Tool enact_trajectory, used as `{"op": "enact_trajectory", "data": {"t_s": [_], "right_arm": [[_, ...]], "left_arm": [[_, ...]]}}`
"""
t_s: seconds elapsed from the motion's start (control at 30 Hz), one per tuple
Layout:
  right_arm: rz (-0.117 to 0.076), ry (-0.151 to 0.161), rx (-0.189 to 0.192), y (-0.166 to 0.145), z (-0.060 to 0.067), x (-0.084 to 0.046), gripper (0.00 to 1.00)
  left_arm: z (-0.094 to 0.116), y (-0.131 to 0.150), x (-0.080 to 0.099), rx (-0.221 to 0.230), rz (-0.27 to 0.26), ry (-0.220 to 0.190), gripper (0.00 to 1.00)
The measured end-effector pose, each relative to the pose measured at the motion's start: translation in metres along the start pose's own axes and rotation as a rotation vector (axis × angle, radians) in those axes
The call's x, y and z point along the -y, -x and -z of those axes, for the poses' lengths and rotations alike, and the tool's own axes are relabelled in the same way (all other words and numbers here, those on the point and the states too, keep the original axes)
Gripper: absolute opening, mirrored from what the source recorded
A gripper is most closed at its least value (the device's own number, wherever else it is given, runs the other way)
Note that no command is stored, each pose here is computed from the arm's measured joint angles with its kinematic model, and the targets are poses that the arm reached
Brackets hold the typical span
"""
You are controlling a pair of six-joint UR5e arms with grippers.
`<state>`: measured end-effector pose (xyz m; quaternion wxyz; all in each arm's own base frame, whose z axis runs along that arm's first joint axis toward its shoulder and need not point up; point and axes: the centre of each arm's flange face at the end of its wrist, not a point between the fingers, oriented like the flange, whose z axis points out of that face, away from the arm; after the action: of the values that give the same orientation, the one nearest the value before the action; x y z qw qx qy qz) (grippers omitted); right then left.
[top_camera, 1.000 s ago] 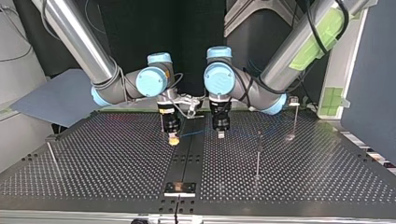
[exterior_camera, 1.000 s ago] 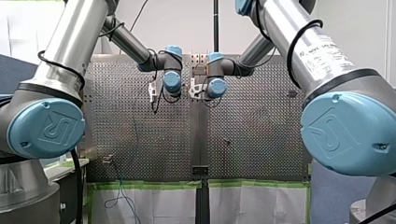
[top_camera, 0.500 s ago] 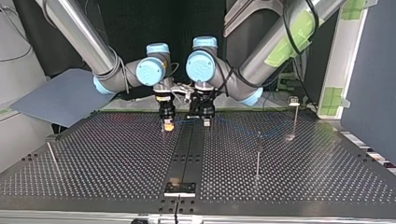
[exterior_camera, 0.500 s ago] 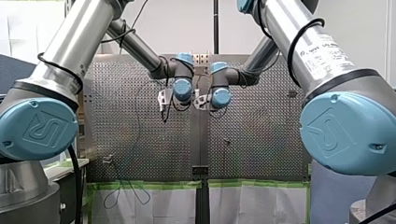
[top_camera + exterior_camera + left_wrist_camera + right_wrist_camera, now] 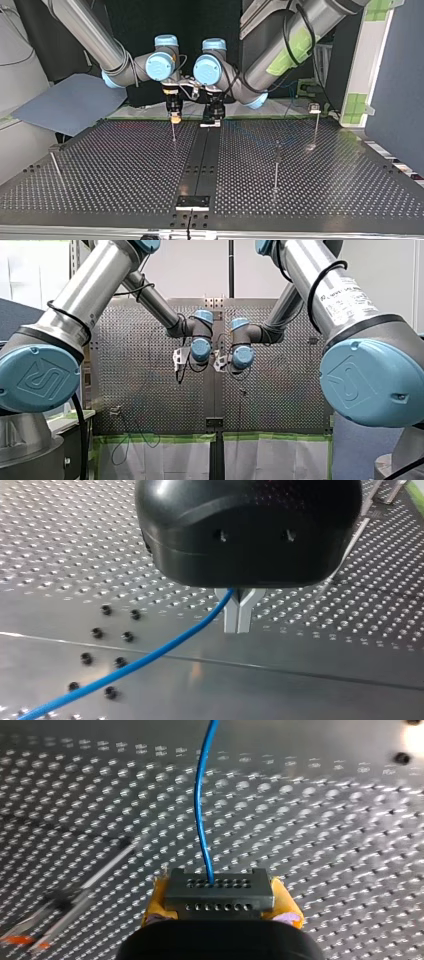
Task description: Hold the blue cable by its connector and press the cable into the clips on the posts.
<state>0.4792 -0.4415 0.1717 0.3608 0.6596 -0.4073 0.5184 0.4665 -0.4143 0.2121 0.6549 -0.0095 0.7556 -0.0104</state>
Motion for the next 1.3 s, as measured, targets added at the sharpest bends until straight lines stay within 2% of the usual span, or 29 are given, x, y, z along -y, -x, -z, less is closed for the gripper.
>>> {"op": "enact_trajectory", "data": {"t_s": [0.17,0.4,0.67,0.87,1.03,1.2,1.3], "right_arm": [[0.003,0.001,0.021,0.023,0.01,-0.004,0.0],[0.001,0.011,0.07,0.054,0.027,-0.014,0.0],[-0.016,0.045,0.123,0.086,0.041,-0.036,0.0],[-0.042,0.087,0.159,0.106,0.047,-0.064,0.0],[-0.056,0.12,0.159,0.108,0.042,-0.086,0.0],[-0.064,0.13,0.134,0.106,0.036,-0.096,0.0],[-0.07,0.125,0.113,0.104,0.031,-0.102,0.0]], "left_arm": [[-0.002,-0.01,0.005,0.007,-0.002,-0.008,0.02],[-0.006,-0.038,0.009,-0.019,-0.039,-0.014,0.02],[-0.006,-0.049,0.015,-0.012,-0.044,-0.032,0.02],[-0.007,-0.073,0.021,-0.033,-0.105,-0.054,0.02],[-0.006,-0.102,0.033,-0.039,-0.15,-0.1,0.02],[-0.002,-0.116,0.046,-0.015,-0.151,-0.139,0.02],[0.0,-0.121,0.052,0.0,-0.143,-0.157,0.02]]}}
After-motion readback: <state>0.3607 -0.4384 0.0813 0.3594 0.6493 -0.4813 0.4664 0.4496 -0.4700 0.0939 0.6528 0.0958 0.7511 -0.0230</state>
